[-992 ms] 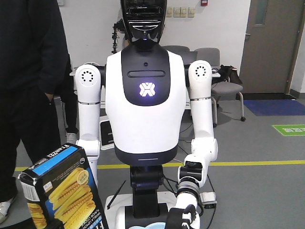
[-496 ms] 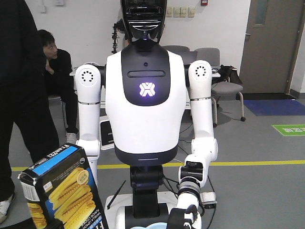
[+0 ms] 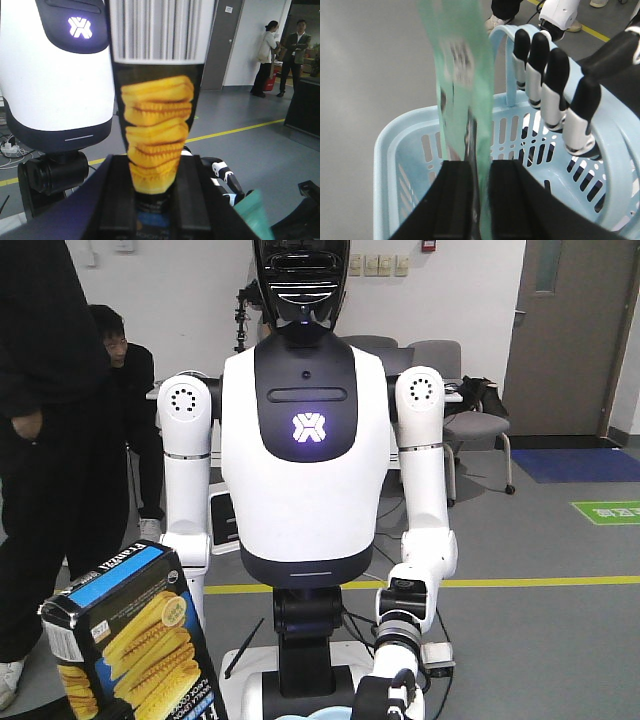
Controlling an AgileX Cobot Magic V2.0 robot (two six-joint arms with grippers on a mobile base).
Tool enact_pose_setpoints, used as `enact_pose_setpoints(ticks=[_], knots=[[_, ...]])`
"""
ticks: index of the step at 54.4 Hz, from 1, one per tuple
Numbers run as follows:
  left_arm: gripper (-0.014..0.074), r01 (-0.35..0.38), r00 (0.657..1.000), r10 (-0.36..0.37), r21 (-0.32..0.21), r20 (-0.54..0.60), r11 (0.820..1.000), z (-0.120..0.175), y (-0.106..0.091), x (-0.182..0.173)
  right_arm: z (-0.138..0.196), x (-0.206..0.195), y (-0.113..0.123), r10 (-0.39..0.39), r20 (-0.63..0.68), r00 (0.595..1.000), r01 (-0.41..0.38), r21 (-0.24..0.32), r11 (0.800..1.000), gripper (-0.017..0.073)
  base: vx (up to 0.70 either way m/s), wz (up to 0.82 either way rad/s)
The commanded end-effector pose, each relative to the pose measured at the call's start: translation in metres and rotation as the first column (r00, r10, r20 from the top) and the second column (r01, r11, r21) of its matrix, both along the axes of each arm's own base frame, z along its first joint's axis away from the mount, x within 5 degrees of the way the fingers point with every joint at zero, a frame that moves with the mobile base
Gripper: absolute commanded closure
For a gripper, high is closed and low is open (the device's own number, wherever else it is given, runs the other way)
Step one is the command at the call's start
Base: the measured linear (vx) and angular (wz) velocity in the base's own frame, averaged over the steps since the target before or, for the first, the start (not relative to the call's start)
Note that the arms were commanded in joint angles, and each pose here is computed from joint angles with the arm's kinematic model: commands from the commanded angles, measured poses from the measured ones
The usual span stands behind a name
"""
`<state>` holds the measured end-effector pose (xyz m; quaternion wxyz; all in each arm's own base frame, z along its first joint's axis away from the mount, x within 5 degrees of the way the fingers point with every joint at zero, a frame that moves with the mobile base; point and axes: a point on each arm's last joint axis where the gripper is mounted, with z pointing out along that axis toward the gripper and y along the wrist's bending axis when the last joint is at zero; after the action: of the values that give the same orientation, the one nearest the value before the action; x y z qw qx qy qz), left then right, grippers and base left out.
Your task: Pick snacks and fruit into basket
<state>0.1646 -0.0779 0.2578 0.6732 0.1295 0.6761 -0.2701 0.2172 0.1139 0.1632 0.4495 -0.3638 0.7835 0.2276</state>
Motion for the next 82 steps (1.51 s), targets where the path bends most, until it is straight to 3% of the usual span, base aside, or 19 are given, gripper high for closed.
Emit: enact_pose_setpoints(ticks=[1,13,28,36,42,50,52,60,70,76,82], knots=[[0.0594,0.024,0.994,-0.015,-0.078,0.112,0.997,0.019,-0.001,-0.002,0.019,0.006,0.004,-0.005,0.081,0.997,-0.002,0.092,0.996,0.0169,0.00,0.00],[0.0594,0.024,0.994,-0.015,-0.078,0.112,0.997,0.019,-0.001,-0.002,0.021,0.008,0.004,-0.035,0.079,0.996,0.026,0.124,0.992,-0.0013,0.00,0.00],[0.0594,0.029,0.995,-0.019,-0.105,0.095,0.994,0.019,-0.001,-0.002,0.029,0.006,0.008,-0.009,0.099,0.995,-0.011,0.204,0.979,0.0016,0.00,0.00],[0.0594,0.062,0.997,-0.054,-0.139,0.061,0.988,0.018,-0.003,-0.003,0.033,0.004,0.010,-0.002,0.068,0.998,-0.016,0.262,0.965,0.0116,0.00,0.00],[0.0594,0.111,0.994,-0.110,-0.171,0.019,0.979,0.017,-0.007,-0.005,0.040,-0.002,0.012,0.043,0.076,0.996,-0.063,0.297,0.953,0.0274,0.00,0.00],[0.0594,0.186,0.979,-0.197,-0.190,-0.041,0.964,0.013,-0.013,-0.010,0.052,-0.008,0.012,0.074,0.120,0.990,-0.108,0.314,0.943,0.0575,0.00,0.00],[0.0594,0.206,0.974,-0.220,-0.188,-0.055,0.960,0.012,-0.015,-0.011,0.056,-0.010,0.011,0.069,0.137,0.988,-0.110,0.318,0.942,0.0575,0.00,0.00],[0.0594,0.270,0.955,-0.285,-0.149,-0.087,0.951,0.008,-0.019,-0.016,0.075,-0.014,0.007,0.017,0.198,0.980,-0.087,0.353,0.932,0.0572,0.00,0.00],[0.0594,0.339,0.932,-0.342,-0.044,-0.121,0.940,-0.003,-0.025,-0.017,0.098,-0.019,-0.002,-0.092,0.243,0.966,-0.015,0.406,0.914,0.0571,0.00,0.00],[0.0594,0.381,0.912,-0.372,0.017,-0.171,0.925,-0.015,-0.029,-0.014,0.108,-0.023,-0.007,-0.151,0.259,0.954,0.028,0.424,0.905,0.0571,0.00,0.00],[0.0594,0.419,0.893,-0.397,0.068,-0.212,0.906,-0.025,-0.032,-0.011,0.113,-0.027,-0.011,-0.171,0.274,0.946,0.046,0.412,0.910,0.0571,0.00,0.00]])
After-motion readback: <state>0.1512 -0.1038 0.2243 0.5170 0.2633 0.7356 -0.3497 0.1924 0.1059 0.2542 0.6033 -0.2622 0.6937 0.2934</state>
